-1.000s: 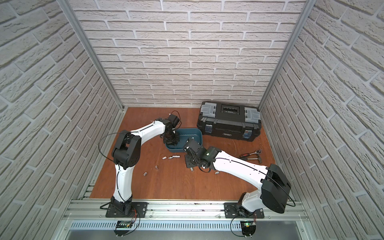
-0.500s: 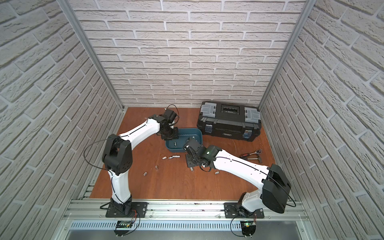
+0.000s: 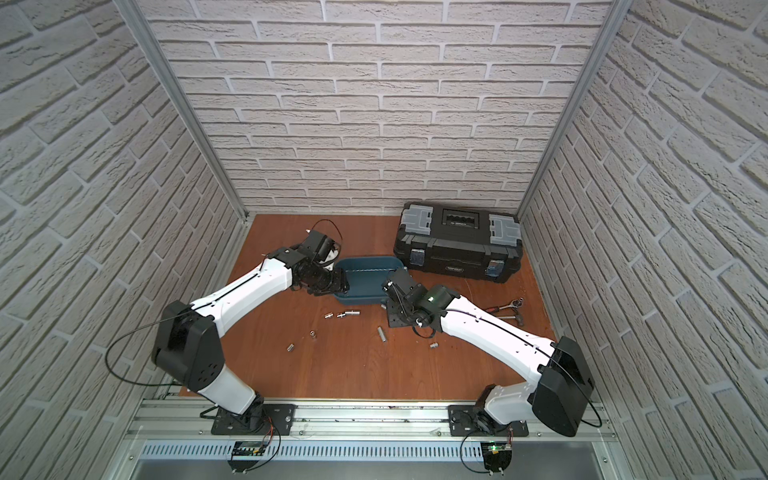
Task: Put the socket on the desktop into the storage box
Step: Pick up the socket head from the center of the board.
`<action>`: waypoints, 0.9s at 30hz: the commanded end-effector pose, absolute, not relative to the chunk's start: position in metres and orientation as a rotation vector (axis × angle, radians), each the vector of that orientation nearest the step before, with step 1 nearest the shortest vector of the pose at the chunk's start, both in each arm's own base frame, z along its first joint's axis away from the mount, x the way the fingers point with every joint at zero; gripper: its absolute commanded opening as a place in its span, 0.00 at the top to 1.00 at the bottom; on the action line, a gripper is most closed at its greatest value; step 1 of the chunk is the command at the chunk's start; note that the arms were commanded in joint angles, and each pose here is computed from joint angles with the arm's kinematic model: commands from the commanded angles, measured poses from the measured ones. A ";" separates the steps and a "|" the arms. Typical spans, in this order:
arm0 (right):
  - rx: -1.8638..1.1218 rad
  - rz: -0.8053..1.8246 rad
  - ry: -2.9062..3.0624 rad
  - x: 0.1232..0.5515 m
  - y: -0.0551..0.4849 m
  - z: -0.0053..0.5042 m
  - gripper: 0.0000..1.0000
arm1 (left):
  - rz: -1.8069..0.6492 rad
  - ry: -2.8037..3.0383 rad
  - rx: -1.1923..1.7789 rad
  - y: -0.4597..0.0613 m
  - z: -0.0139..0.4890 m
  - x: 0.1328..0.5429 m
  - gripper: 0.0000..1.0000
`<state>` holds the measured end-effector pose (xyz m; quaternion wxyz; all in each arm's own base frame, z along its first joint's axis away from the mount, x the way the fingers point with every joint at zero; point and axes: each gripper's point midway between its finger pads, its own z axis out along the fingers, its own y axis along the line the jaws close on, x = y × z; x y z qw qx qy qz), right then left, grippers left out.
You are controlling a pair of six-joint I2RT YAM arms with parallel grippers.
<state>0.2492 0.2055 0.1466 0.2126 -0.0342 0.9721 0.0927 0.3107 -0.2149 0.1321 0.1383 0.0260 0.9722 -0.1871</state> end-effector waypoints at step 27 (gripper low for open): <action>0.475 0.056 2.882 0.195 0.101 0.053 0.45 | -0.799 2.718 0.436 -0.305 0.108 0.225 0.30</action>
